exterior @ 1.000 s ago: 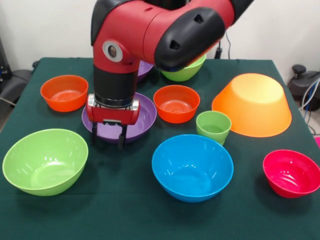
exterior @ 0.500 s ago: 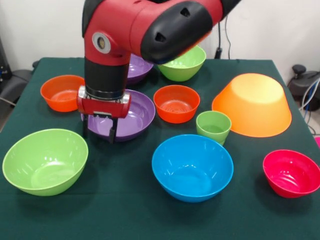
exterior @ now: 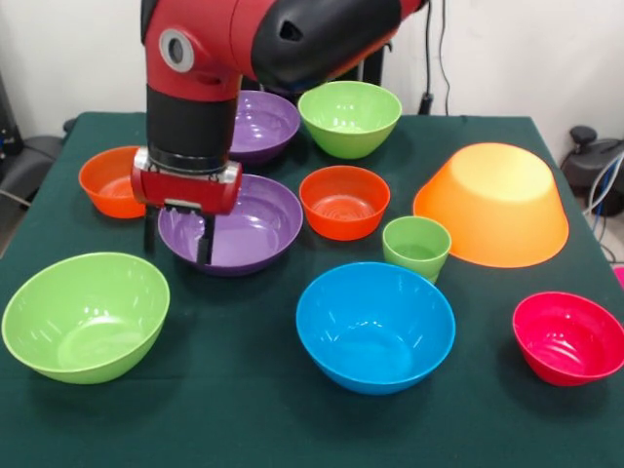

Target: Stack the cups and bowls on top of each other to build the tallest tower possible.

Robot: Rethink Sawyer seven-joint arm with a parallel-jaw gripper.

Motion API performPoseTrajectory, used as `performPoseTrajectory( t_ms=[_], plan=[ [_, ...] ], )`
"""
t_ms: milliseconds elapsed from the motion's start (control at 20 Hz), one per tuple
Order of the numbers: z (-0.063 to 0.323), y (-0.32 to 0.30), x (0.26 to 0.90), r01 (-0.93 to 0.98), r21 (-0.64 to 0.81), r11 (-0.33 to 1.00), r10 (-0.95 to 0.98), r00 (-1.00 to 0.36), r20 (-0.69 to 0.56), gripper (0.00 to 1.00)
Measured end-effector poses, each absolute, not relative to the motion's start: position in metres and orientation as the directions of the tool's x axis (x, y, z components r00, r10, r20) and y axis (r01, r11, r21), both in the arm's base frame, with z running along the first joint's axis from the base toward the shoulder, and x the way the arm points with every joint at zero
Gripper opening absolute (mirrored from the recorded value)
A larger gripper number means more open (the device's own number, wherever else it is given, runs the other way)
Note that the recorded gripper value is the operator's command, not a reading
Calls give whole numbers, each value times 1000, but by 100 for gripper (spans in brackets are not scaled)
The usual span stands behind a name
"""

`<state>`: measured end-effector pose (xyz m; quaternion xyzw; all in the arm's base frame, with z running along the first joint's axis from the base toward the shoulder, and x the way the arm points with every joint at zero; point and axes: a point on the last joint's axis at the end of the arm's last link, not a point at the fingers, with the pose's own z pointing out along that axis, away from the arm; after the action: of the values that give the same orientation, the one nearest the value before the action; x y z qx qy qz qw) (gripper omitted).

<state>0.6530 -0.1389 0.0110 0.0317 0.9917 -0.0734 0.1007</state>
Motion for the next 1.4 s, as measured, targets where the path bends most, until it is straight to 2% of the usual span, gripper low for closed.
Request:
performPoseTrajectory(
  t_ms=[650, 900, 1100, 1400],
  plan=[
    [58, -125, 595, 158, -208, 965, 113, -970, -215, 100],
    [74, -118, 597, 156, -202, 967, 105, -965, -239, 100],
    [84, -116, 604, 80, -197, 977, 29, -968, -249, 100],
    [89, -111, 619, -136, -220, 966, -188, -954, -235, 100]
  ],
)
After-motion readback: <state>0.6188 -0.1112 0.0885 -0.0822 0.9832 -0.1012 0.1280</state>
